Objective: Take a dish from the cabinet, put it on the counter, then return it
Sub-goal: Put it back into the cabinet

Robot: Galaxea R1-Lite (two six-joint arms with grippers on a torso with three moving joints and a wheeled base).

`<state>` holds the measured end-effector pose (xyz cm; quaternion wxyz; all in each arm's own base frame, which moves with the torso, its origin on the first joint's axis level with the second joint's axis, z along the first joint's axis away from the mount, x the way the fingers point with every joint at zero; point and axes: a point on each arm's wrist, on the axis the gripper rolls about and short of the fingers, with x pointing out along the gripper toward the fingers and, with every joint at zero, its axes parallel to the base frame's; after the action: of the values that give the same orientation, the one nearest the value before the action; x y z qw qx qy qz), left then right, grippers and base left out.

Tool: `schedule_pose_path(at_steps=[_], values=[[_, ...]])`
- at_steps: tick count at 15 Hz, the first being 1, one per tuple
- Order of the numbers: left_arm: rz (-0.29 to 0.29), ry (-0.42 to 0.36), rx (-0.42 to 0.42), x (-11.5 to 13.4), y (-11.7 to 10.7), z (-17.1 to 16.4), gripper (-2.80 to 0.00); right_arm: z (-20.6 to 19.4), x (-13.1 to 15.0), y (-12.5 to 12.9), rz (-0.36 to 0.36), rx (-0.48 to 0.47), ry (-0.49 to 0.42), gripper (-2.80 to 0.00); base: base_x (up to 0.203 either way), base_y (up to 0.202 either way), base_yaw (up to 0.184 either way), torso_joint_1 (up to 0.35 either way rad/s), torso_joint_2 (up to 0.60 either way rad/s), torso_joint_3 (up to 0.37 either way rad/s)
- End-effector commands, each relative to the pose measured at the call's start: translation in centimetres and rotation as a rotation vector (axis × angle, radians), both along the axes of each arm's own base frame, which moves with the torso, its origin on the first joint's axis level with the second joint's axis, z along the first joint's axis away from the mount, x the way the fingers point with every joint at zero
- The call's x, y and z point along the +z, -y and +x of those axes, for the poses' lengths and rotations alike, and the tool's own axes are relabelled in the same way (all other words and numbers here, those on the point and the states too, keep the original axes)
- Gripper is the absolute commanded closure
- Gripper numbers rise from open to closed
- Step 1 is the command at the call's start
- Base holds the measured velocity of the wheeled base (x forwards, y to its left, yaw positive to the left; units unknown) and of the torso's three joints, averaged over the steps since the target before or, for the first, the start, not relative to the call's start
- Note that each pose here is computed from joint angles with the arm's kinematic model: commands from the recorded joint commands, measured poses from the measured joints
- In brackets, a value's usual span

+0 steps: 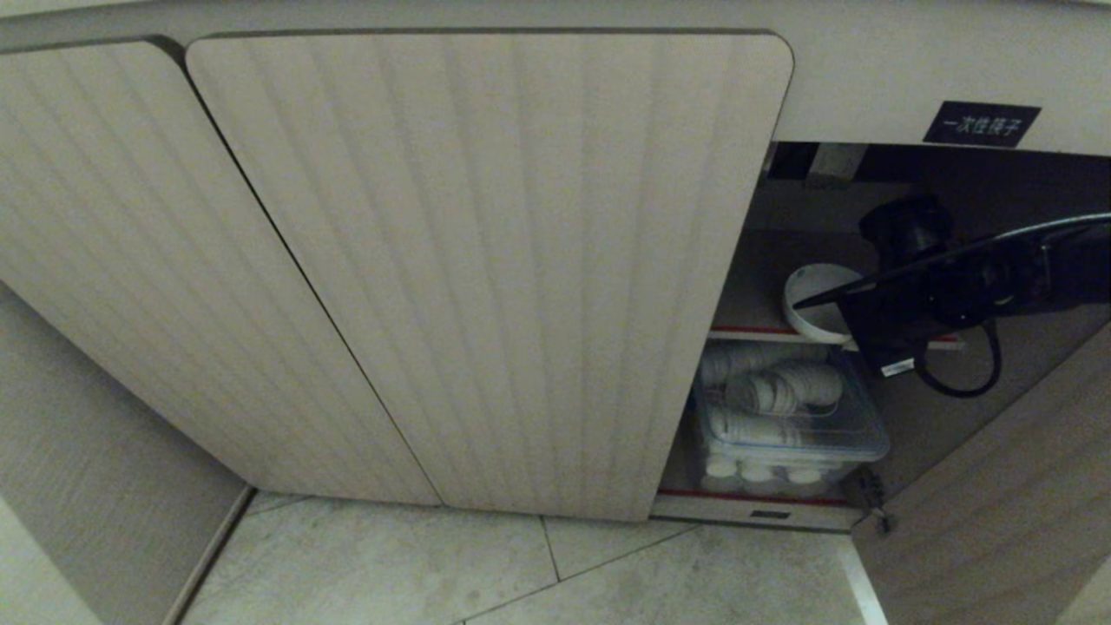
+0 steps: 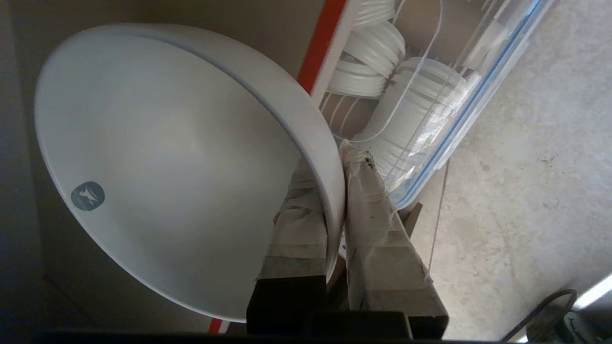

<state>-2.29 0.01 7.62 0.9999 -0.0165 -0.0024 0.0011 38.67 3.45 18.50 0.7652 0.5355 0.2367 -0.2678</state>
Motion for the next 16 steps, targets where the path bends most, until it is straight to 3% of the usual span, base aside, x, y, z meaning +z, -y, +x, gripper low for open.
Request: schedule_pose_path(at_steps=[1, 16], values=[[-0.001, 0.000, 0.002, 0.0, 0.0, 0.0, 0.00, 0.3, 0.2, 0.0, 0.009, -0.003, 0.012, 0.00, 0.000, 0.000, 0.000, 0.000, 0.00, 0.000], [-0.001, 0.001, 0.001, 0.0, 0.0, 0.0, 0.00, 1.5, -0.1, -0.3, 0.042, 0.031, 0.018, 0.00, 0.000, 0.000, 0.000, 0.000, 0.00, 0.000]])
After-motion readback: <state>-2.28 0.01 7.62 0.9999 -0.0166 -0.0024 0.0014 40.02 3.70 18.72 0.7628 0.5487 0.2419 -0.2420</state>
